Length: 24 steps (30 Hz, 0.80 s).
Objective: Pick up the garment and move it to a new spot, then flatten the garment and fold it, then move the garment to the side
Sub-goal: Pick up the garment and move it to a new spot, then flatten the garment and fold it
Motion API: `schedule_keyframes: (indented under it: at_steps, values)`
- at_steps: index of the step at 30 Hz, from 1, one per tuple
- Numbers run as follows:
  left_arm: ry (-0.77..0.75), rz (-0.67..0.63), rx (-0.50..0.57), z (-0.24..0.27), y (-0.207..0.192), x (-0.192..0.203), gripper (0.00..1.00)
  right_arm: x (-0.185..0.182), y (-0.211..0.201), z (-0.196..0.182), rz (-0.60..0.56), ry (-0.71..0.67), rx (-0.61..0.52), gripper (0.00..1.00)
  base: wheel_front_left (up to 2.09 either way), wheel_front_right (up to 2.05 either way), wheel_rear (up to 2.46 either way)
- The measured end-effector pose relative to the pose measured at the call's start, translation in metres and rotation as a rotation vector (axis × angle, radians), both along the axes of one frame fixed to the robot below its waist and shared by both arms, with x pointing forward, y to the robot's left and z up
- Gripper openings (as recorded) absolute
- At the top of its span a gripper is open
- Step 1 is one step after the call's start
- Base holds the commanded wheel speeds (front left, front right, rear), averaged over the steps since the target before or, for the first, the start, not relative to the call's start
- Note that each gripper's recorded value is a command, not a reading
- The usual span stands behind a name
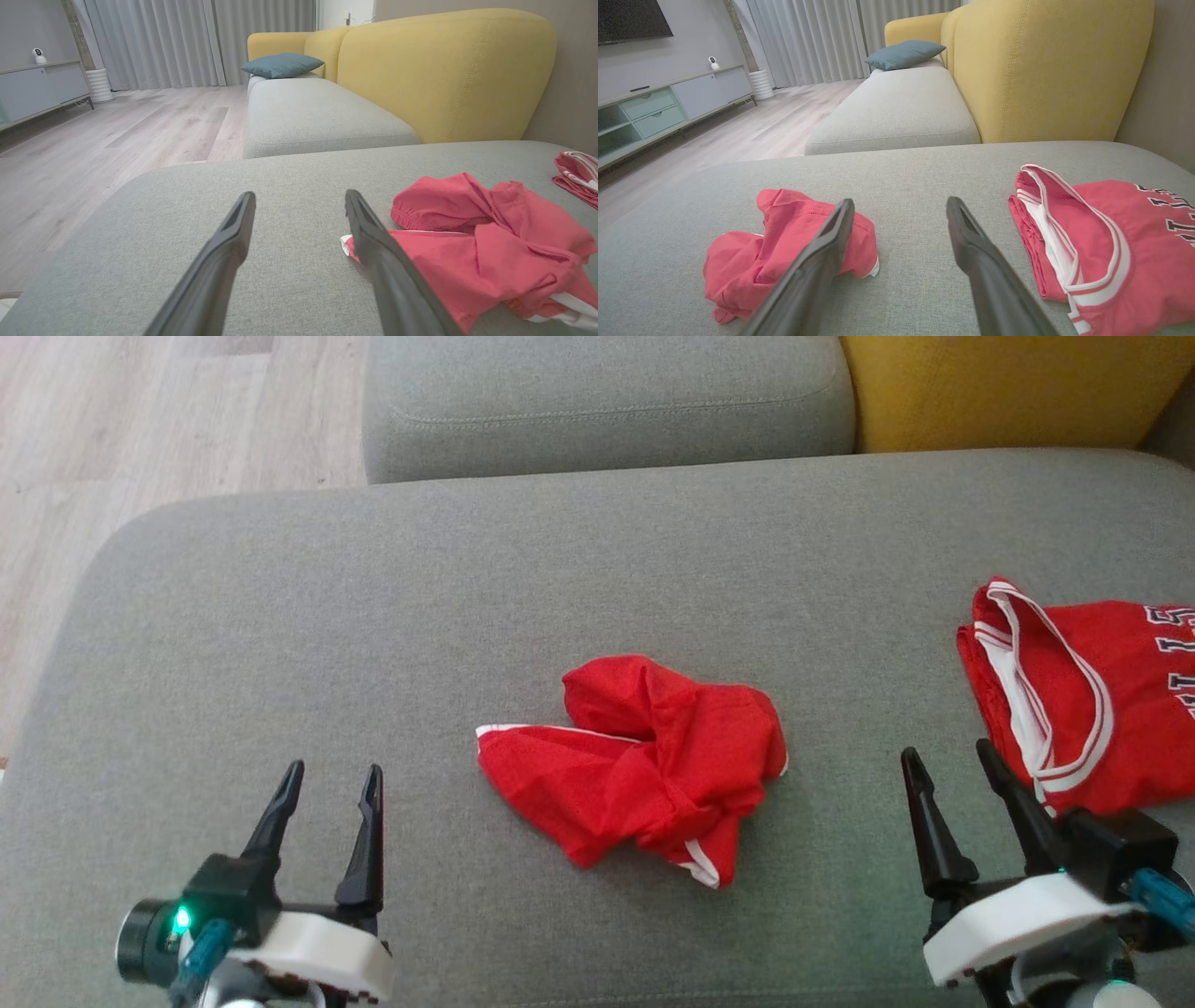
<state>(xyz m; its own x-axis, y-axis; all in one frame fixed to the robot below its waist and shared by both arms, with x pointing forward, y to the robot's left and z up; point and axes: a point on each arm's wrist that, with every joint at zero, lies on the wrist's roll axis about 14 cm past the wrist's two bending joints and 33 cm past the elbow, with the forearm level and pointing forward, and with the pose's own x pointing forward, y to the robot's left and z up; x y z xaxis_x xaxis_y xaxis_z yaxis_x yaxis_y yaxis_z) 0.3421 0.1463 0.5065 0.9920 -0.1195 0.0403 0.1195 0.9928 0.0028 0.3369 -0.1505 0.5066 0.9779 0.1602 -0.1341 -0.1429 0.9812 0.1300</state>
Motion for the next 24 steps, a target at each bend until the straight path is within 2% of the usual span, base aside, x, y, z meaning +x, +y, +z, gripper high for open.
schedule_keyframes:
  at_steps: [17, 20, 24]
  values:
    - [0.011, 0.015, -0.003, -0.003, 0.003, 0.0, 1.0, 0.003, 0.004, -0.002, 0.013, 0.008, 0.0, 1.0, 0.0, 0.0, 0.0]
    - [0.015, 0.02, -0.004, -0.004, 0.004, 0.002, 1.0, 0.004, 0.017, -0.008, 0.055, 0.037, -0.004, 1.0, 0.0, 0.0, 0.0]
    - [0.018, 0.024, -0.006, -0.005, 0.005, 0.007, 1.0, 0.01, 0.05, -0.023, 0.173, 0.109, -0.024, 1.0, 0.0, 0.0, 0.0]
